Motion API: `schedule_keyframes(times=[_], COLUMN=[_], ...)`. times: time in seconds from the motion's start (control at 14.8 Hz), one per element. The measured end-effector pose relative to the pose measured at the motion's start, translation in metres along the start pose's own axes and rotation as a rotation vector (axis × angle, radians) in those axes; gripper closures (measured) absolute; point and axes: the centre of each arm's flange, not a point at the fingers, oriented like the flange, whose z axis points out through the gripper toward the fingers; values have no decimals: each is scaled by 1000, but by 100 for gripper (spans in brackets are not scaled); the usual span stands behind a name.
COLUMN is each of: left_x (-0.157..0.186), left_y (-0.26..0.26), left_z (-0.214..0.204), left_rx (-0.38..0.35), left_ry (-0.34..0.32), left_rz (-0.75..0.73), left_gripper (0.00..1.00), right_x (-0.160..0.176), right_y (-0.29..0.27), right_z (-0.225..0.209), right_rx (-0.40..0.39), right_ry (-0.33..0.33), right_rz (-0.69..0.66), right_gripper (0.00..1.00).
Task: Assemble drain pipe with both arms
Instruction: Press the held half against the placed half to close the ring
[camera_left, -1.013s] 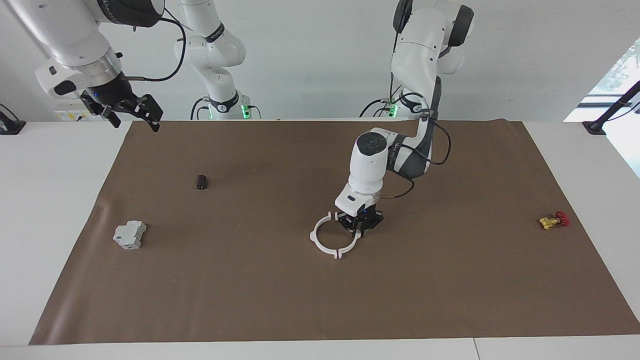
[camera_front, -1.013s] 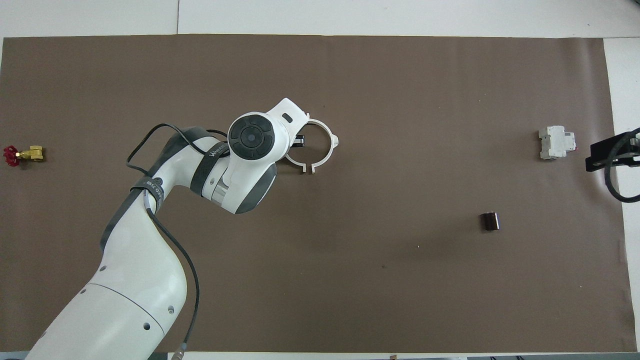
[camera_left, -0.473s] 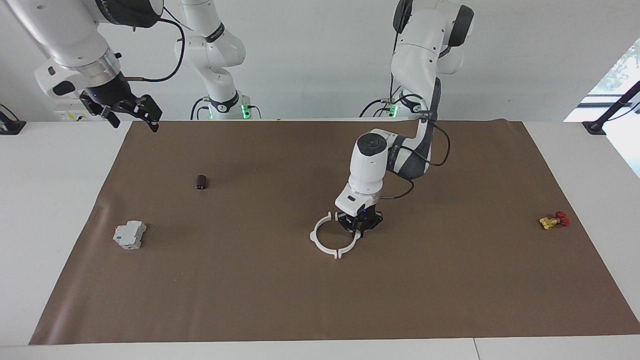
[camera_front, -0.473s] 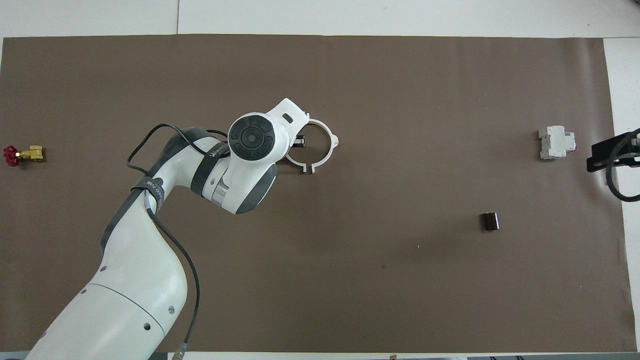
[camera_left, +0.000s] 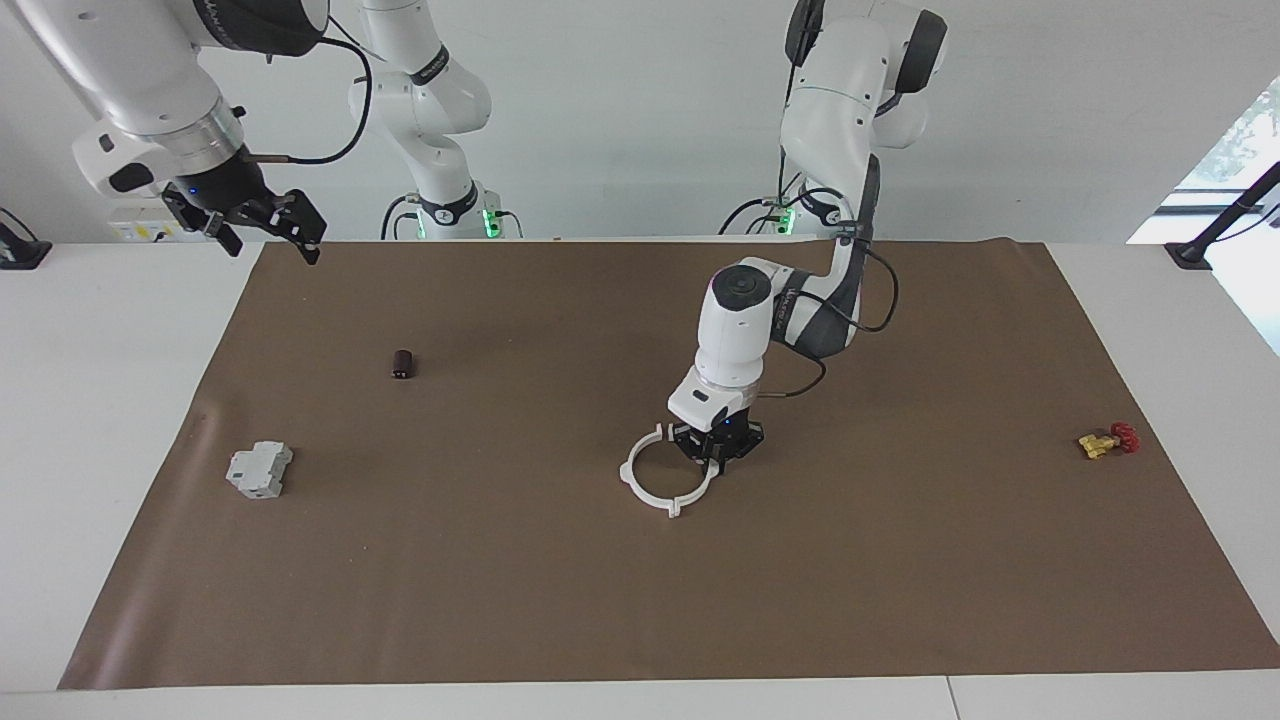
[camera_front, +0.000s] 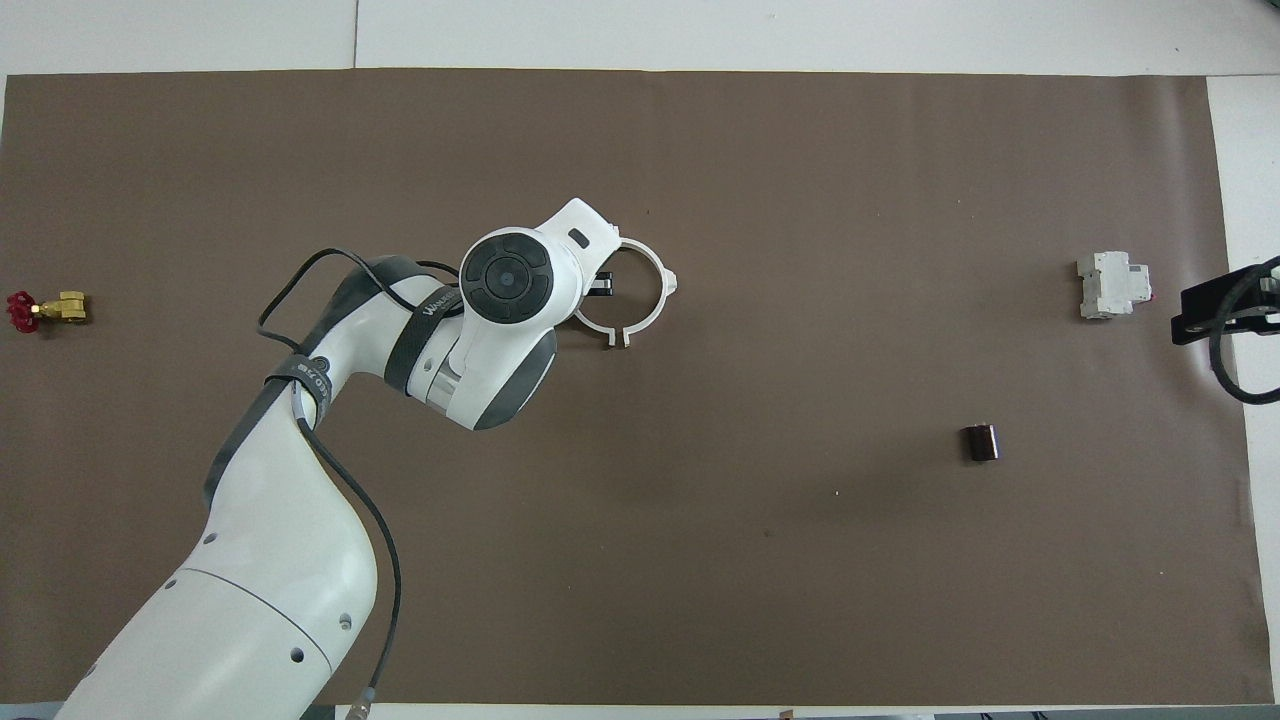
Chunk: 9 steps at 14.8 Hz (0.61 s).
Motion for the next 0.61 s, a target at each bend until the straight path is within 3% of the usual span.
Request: schedule_keyframes(times=[0.61], left_x=[-7], left_y=[10], left_z=[-1], left_rx=[4], left_ry=[-12], left_rz=[13], left_gripper=[80], right_x=[0], right_y=[0], right_z=[0], right_rx=[0], right_ry=[-1], right_rz=[1], right_gripper=[0])
